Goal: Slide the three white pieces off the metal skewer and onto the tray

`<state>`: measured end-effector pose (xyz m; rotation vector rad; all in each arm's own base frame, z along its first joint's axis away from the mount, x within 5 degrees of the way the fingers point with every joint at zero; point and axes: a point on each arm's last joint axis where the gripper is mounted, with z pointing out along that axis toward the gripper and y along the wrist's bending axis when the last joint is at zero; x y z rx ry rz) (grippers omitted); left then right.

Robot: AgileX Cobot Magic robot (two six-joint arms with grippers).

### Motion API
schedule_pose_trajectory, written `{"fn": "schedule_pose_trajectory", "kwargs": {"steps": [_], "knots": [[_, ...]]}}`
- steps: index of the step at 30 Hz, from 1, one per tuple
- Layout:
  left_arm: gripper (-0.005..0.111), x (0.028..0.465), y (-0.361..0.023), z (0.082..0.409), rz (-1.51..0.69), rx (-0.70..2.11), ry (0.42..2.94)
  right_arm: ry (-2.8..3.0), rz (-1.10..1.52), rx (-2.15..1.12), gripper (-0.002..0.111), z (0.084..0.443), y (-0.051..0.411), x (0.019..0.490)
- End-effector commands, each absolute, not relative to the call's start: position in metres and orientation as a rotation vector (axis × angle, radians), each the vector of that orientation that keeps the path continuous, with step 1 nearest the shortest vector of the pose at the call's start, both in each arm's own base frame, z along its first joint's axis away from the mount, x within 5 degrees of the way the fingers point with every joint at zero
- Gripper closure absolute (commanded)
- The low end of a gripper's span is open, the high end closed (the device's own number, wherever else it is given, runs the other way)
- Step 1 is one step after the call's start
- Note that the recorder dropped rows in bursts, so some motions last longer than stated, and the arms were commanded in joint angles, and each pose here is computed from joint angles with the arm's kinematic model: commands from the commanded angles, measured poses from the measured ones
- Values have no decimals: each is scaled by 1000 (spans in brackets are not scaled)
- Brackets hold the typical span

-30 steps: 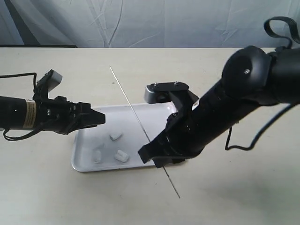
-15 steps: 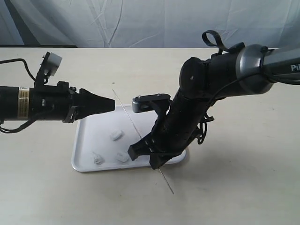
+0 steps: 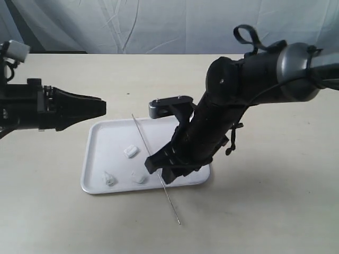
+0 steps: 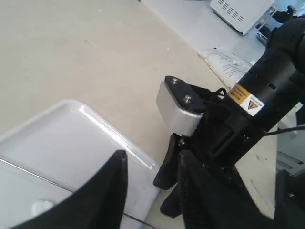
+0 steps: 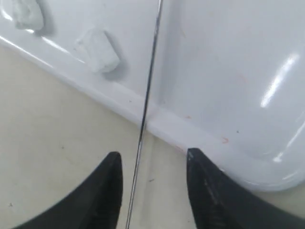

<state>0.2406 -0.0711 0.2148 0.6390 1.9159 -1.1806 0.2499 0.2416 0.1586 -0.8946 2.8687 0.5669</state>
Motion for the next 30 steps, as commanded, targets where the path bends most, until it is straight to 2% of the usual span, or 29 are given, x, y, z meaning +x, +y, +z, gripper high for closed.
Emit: {"fn": "schedule_pose_trajectory", "kwargs": {"steps": [1, 5, 9, 17, 23, 30], "knots": [[71, 210, -61, 233, -1045, 695, 1776, 2682, 542, -959, 68, 202, 235, 249], [71, 176, -53, 249, -916, 720, 1695, 2539, 571, -1005, 68, 242, 225, 236], [71, 135, -53, 263, -806, 746, 1588, 2371, 599, -960, 70, 266, 207, 216], [71, 69, -66, 285, -603, 765, 1450, 1856, 634, -611, 72, 305, 133, 141], [71, 48, -73, 282, -678, 657, 1322, 1679, 714, -558, 72, 306, 93, 91], [71, 36, -78, 260, -657, 730, 1417, 1670, 769, -585, 72, 281, 71, 62]]}}
